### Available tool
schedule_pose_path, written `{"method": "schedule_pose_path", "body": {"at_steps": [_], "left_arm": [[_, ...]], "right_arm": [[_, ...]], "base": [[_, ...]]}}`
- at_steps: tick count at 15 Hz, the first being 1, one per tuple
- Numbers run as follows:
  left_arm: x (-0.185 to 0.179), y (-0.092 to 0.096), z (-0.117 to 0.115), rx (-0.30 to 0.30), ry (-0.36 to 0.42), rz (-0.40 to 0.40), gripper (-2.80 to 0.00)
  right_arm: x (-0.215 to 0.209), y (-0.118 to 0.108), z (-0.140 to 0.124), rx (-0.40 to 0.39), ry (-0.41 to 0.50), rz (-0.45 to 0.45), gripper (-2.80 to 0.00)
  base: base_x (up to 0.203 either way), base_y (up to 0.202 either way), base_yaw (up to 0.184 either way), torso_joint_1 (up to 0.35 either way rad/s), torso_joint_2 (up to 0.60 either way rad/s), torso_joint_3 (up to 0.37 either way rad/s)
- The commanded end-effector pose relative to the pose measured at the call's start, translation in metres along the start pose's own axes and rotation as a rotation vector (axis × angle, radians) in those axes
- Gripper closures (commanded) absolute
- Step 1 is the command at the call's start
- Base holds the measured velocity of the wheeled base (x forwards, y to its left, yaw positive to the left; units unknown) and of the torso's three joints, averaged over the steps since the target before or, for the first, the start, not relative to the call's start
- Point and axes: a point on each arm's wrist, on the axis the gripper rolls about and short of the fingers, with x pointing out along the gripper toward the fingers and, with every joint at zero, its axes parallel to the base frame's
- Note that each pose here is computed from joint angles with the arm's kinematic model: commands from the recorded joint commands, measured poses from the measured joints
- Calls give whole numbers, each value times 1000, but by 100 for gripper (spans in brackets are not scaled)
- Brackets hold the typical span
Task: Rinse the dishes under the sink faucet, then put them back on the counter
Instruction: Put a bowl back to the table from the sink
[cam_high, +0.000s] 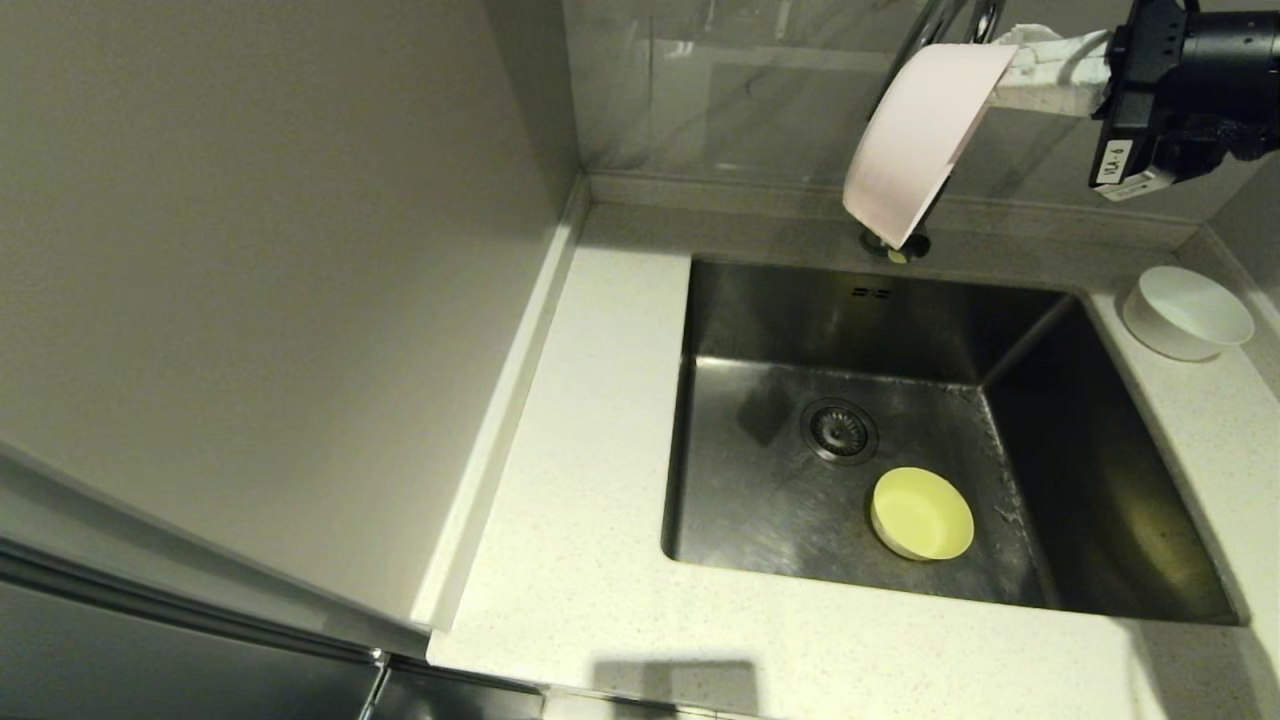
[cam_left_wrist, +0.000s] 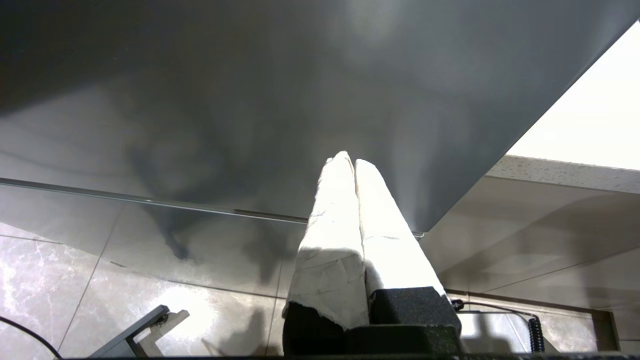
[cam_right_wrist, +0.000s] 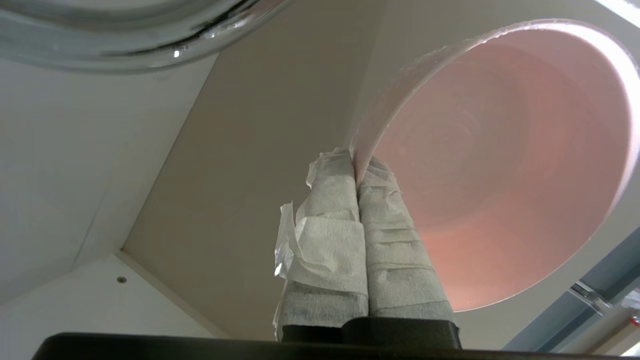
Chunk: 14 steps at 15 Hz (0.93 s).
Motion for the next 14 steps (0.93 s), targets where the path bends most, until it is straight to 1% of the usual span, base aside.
{"method": "schedule_pose_path", "body": {"at_steps": [1,2,3,4,5,7,9,10,11,12,13,14], "left_arm": [[0,0,0,-1,-2,0,0],[0,0,0,-1,-2,0,0],[0,0,0,-1,-2,0,0],[0,0,0,-1,-2,0,0],[0,0,0,-1,-2,0,0],[0,0,0,-1,-2,0,0],[0,0,0,-1,-2,0,0],[0,0,0,-1,-2,0,0],[0,0,0,-1,-2,0,0],[0,0,0,-1,-2,0,0],[0,0,0,-1,-2,0,0],[0,0,0,-1,-2,0,0]], "right_arm": [[0,1,1,12,5,0,0],[-1,1,0,1,8,0,0],[-2,0,1,-27,4,-3,0],[-5,-1,5,-92,-13,-5,0],[-10,-5,11,-194,-30,-14,0],[-23,-13,22,-452,-76,-40,0],[-40,-27,36,-772,-123,-110,0],[-49,-35,41,-935,-142,-167,0],[-60,-45,47,-1113,-162,-253,0],[-70,-56,53,-1294,-187,-368,0],[-82,-66,58,-1454,-218,-512,0],[-97,-75,63,-1585,-256,-688,0]], "base": [[0,0,0,0,0,0],[0,0,0,0,0,0],[0,0,0,0,0,0],[0,0,0,0,0,0],[0,0,0,0,0,0],[0,0,0,0,0,0],[0,0,0,0,0,0],[0,0,0,0,0,0],[0,0,0,0,0,0],[0,0,0,0,0,0],[0,0,0,0,0,0],[0,0,0,0,0,0]]}}
